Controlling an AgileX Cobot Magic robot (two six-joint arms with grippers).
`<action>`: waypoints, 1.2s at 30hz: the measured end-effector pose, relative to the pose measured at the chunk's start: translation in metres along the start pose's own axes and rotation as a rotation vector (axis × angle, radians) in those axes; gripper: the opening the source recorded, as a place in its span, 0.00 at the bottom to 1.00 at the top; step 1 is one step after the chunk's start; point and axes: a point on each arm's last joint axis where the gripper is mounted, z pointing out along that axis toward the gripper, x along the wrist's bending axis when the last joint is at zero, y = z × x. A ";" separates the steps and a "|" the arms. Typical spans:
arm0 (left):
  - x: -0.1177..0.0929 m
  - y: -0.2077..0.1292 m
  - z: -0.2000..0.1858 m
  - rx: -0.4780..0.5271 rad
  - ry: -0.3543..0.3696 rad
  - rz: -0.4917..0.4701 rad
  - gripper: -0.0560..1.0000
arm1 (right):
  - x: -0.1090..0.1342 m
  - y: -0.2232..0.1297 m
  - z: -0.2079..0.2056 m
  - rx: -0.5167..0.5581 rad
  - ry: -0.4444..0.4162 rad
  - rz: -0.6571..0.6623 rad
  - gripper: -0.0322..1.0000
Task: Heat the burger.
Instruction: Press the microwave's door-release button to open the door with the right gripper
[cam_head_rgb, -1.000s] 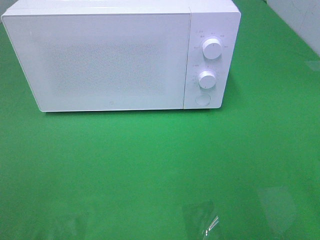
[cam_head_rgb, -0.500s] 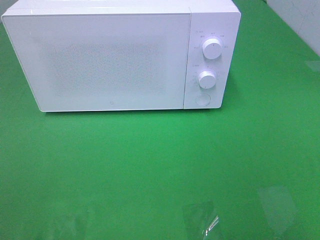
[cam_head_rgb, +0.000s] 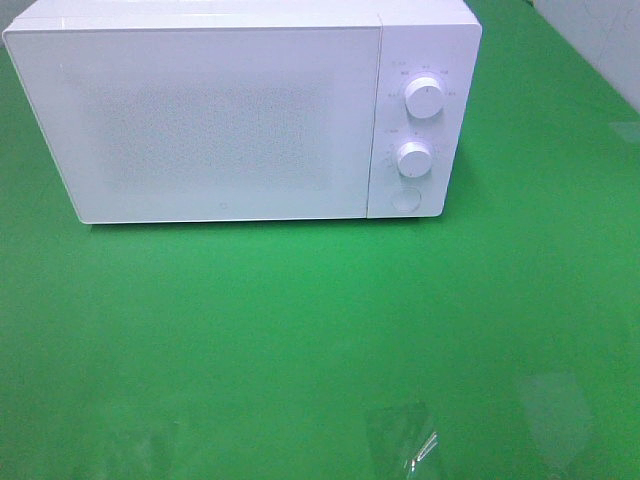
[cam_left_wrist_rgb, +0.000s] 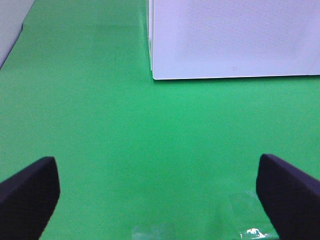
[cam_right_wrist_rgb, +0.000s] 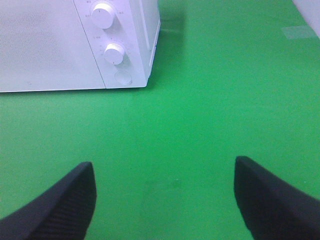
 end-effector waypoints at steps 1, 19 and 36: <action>0.000 0.000 0.000 0.000 0.000 0.000 0.99 | 0.000 0.000 0.000 0.000 0.000 0.000 0.75; 0.000 0.000 0.000 0.000 0.000 0.000 0.99 | -0.001 0.000 0.000 0.002 -0.008 -0.006 0.74; 0.000 0.000 0.000 0.000 0.000 0.000 0.99 | -0.001 0.024 0.001 -0.281 -0.003 0.000 0.74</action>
